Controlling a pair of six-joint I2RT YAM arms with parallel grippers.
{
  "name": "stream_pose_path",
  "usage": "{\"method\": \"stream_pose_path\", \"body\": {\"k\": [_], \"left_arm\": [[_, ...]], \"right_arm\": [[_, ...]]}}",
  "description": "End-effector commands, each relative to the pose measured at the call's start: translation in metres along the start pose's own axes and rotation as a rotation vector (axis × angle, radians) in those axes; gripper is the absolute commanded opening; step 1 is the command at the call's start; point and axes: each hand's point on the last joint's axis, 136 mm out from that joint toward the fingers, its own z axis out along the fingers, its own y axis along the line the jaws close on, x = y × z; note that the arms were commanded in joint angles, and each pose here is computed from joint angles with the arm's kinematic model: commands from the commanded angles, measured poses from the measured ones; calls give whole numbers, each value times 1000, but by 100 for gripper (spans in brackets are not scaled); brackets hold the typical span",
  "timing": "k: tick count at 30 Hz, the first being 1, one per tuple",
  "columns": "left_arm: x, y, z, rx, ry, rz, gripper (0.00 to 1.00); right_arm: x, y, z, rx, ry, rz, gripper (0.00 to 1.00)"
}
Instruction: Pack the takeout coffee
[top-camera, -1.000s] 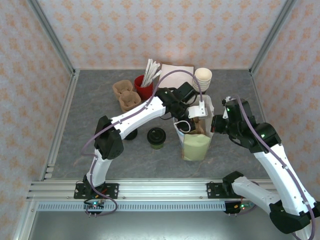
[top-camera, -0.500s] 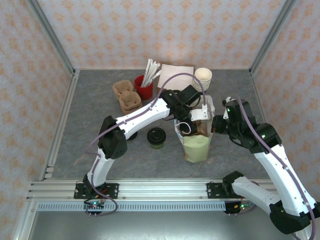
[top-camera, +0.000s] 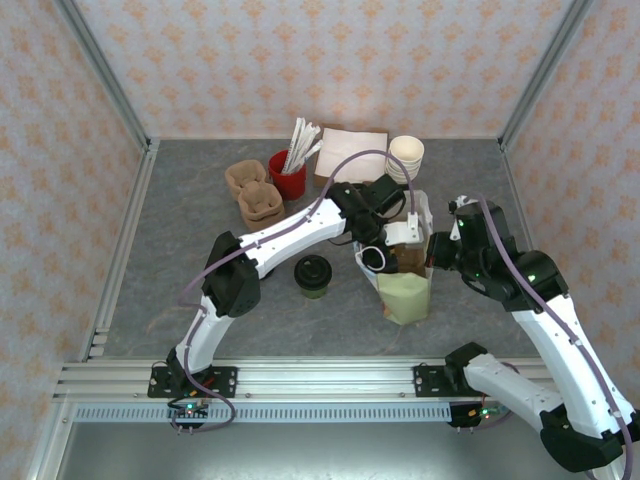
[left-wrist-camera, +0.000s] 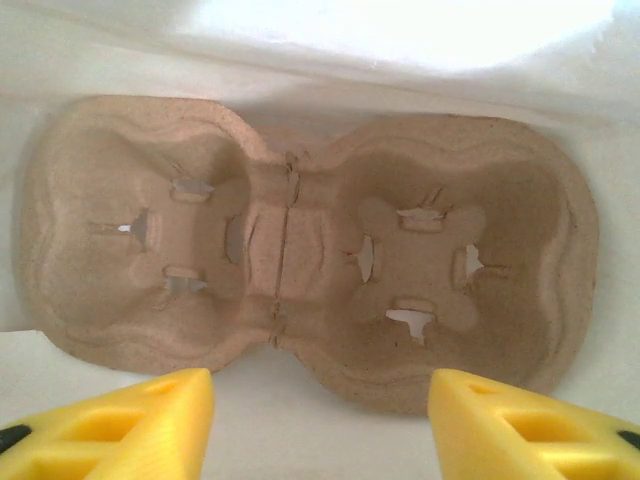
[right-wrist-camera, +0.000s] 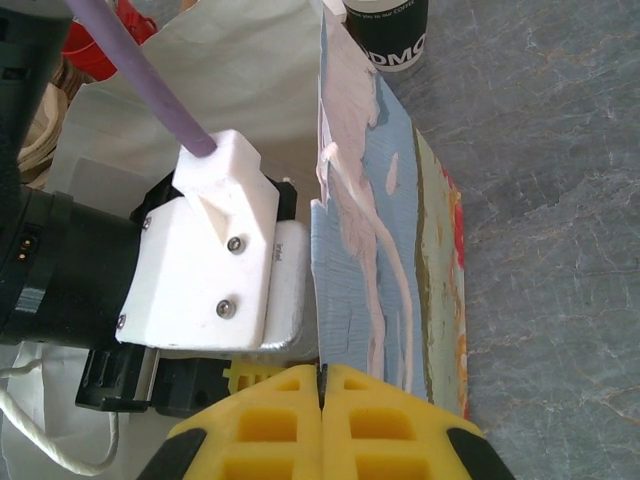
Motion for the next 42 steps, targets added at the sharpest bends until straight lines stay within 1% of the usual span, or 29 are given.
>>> {"method": "stream_pose_path", "body": {"k": [1, 4, 11, 17, 21, 25, 26, 27, 29, 30, 31, 33, 36, 40, 42], "left_arm": [[-19, -7, -32, -42, -54, 17, 64], [-28, -11, -50, -55, -90, 23, 70], [-44, -19, -99, -101, -167, 17, 76], [-56, -30, -130, -103, -237, 0, 77], [-69, -30, -157, -143, -296, -37, 76], [-81, -24, -192, -202, -387, -119, 75], [-84, -28, -214, -232, -434, -131, 75], [-84, -27, -224, -253, -451, -150, 75], [-81, -26, -246, -307, -483, -189, 74], [-79, -28, -255, -325, -498, -205, 75], [-76, -30, -264, -345, -512, -221, 74], [-68, -33, -277, -382, -532, -255, 75], [-50, -36, -292, -438, -554, -316, 75], [-14, -42, -309, -501, -574, -413, 75], [5, -46, -317, -534, -598, -460, 76]], "right_arm": [[0, -9, -5, 41, -12, -16, 0], [0, -10, -6, 41, -16, -11, 0], [-3, -8, -7, 32, -27, 9, 0], [-5, -3, -4, 8, -34, 44, 0], [-8, 1, 0, -8, -43, 78, 0], [-12, 8, 2, -41, -54, 119, 0], [-14, 6, 1, -34, -61, 132, 0], [-15, 5, 0, -28, -65, 139, 5], [-18, 1, -3, 3, -74, 153, 24], [-19, -1, -4, 13, -77, 156, 32], [-21, -3, -6, 23, -80, 159, 38], [-24, -3, -10, 31, -86, 155, 47], [-30, -7, -16, 68, -94, 134, 54], [-45, -10, -23, 115, -99, 96, 61], [-53, -11, -22, 133, -100, 75, 63]]}}
